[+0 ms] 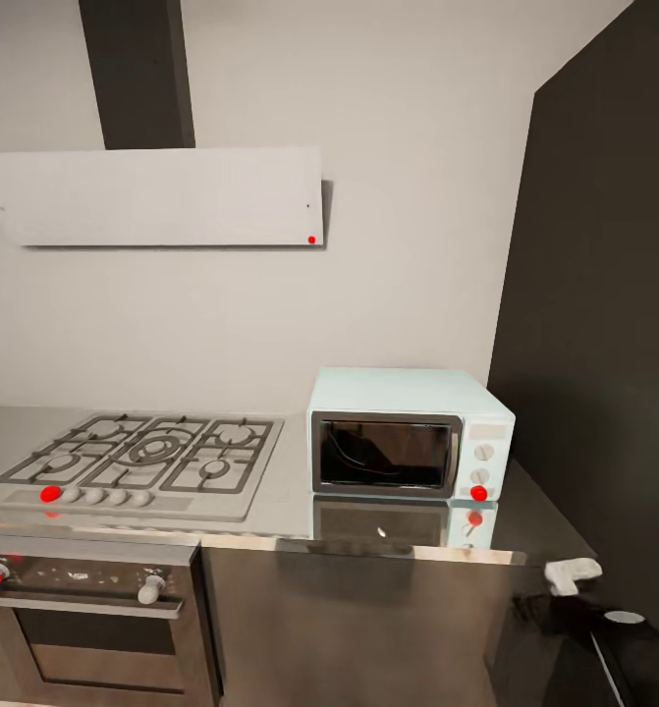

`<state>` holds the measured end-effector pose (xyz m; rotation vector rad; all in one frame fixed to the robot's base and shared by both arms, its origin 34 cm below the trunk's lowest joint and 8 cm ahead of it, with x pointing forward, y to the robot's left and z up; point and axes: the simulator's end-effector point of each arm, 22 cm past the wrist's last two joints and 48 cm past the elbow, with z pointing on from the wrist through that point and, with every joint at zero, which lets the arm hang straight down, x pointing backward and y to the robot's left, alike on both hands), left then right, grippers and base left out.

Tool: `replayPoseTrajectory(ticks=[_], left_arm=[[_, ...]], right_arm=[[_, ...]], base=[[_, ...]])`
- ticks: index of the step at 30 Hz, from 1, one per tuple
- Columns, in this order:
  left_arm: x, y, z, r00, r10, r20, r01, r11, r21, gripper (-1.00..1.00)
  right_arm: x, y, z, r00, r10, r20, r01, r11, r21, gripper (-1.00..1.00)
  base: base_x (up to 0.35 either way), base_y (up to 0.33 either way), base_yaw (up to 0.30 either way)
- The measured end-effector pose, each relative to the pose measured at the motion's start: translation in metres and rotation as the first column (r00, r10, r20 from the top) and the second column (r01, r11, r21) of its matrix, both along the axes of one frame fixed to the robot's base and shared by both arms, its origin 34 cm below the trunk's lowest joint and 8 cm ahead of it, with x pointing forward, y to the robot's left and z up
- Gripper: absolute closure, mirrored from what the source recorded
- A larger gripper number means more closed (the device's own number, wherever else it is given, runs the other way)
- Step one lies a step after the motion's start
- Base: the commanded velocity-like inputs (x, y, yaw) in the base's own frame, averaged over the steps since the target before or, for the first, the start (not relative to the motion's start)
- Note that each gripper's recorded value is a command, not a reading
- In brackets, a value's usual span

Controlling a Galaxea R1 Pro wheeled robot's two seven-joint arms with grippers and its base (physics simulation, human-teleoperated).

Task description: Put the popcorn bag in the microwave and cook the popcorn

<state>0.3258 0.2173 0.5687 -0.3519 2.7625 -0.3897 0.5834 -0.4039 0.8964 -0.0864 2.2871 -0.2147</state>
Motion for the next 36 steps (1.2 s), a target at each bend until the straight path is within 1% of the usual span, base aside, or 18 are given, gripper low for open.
replayPoseTrajectory(ticks=[1, 2, 3, 4, 6, 8, 9, 10, 11, 14, 17, 18, 20, 22, 24, 25, 29, 36], left_arm=[[0.000, 0.000, 0.000, 1.000, -0.001, 0.000, 0.001, 1.000, 0.000, -1.00], [0.000, 0.000, 0.000, 1.000, -0.001, 0.000, 0.001, 1.000, 0.000, -1.00], [0.000, 0.000, 0.000, 1.000, -0.001, 0.000, 0.001, 1.000, 0.000, -1.00], [0.000, 0.000, 0.000, 1.000, -0.001, 0.000, 0.001, 1.000, 0.000, -1.00], [0.001, -0.001, 0.000, 1.000, -0.002, 0.001, 0.002, 1.000, -0.001, -1.00], [0.001, -0.002, 0.000, 1.000, -0.012, 0.002, 0.012, 1.000, 0.000, -1.00], [0.000, -0.002, 0.000, 1.000, -0.015, 0.002, 0.015, 1.000, 0.000, -1.00], [0.001, -0.002, 0.000, 1.000, -0.016, 0.002, 0.016, 1.000, 0.000, -1.00], [0.001, -0.002, 0.000, 1.000, -0.016, 0.002, 0.016, 1.000, 0.000, -1.00], [0.000, -0.002, 0.000, 1.000, -0.013, 0.001, 0.013, 1.000, 0.000, -1.00], [0.001, -0.002, 0.000, 1.000, -0.012, 0.001, 0.012, 1.000, 0.000, -1.00], [0.001, -0.002, 0.000, 1.000, -0.011, 0.002, 0.011, 1.000, -0.001, -1.00], [0.001, -0.002, 0.000, 1.000, -0.009, 0.002, 0.009, 1.000, -0.001, -1.00], [0.001, -0.002, 0.000, 1.000, -0.008, 0.002, 0.008, 1.000, -0.002, -1.00], [0.001, -0.002, 0.000, 1.000, -0.008, 0.002, 0.008, 1.000, -0.002, -1.00], [0.001, -0.002, 0.000, 1.000, -0.007, 0.002, 0.007, 1.000, -0.002, -1.00], [0.001, -0.002, 0.000, 1.000, -0.007, 0.002, 0.007, 1.000, -0.002, -1.00], [0.001, -0.002, 0.000, 1.000, -0.005, 0.002, 0.005, 1.000, -0.003, -1.00]], right_arm=[[0.002, 0.002, 0.026, 0.999, -0.008, 0.032, 0.008, 1.000, -0.003, -1.00], [0.002, 0.002, 0.033, 0.999, -0.019, 0.030, 0.019, 1.000, 0.002, -1.00], [0.009, 0.001, 0.046, 0.999, -0.034, 0.037, 0.033, 0.999, 0.012, -1.00], [0.031, 0.001, 0.081, 0.995, -0.057, 0.077, 0.055, 0.998, 0.033, -1.00], [0.059, 0.002, 0.129, 0.986, -0.073, 0.147, 0.066, 0.996, 0.053, -1.00], [0.075, 0.006, 0.160, 0.976, -0.077, 0.202, 0.064, 0.996, 0.067, -1.00], [0.079, 0.013, 0.165, 0.974, -0.074, 0.215, 0.057, 0.995, 0.081, -1.00], [0.083, 0.023, 0.168, 0.971, -0.066, 0.231, 0.046, 0.994, 0.095, -1.00], [0.085, 0.027, 0.170, 0.968, -0.062, 0.241, 0.039, 0.994, 0.098, -1.00], [0.088, 0.032, 0.173, 0.965, -0.054, 0.258, 0.029, 0.994, 0.102, -1.00], [0.089, 0.037, 0.173, 0.964, -0.051, 0.260, 0.023, 0.994, 0.110, -1.00], [0.090, 0.042, 0.172, 0.964, -0.049, 0.260, 0.019, 0.993, 0.118, -1.00], [0.091, 0.058, 0.168, 0.965, -0.052, 0.258, 0.015, 0.989, 0.144, -1.00], [0.092, 0.065, 0.166, 0.964, -0.067, 0.257, 0.028, 0.988, 0.153, -1.00], [0.092, 0.067, 0.165, 0.962, -0.089, 0.257, 0.052, 0.987, 0.149, -1.00], [0.093, 0.067, 0.164, 0.962, -0.091, 0.257, 0.053, 0.987, 0.150, -1.00], [0.093, 0.069, 0.163, 0.962, -0.090, 0.256, 0.051, 0.986, 0.156, -1.00], [0.093, 0.072, 0.160, 0.965, -0.083, 0.248, 0.042, 0.985, 0.165, -1.00]], base=[[0.000, 0.000, 0.000], [0.000, 0.000, 0.000], [0.000, 0.000, 0.000], [0.000, 0.000, 0.000], [0.000, 0.000, 0.000], [0.000, 0.000, 0.000], [0.000, 0.000, 0.000], [0.000, 0.000, 0.000], [0.000, 0.000, 0.000], [0.000, 0.000, 0.000], [0.000, 0.000, -0.012], [0.000, 0.000, -0.141], [0.000, 0.000, -0.208], [0.000, 0.000, -0.254], [0.000, 0.000, -0.278], [0.000, 0.000, -0.280], [0.000, 0.000, -0.132], [0.000, 0.000, -0.010]])
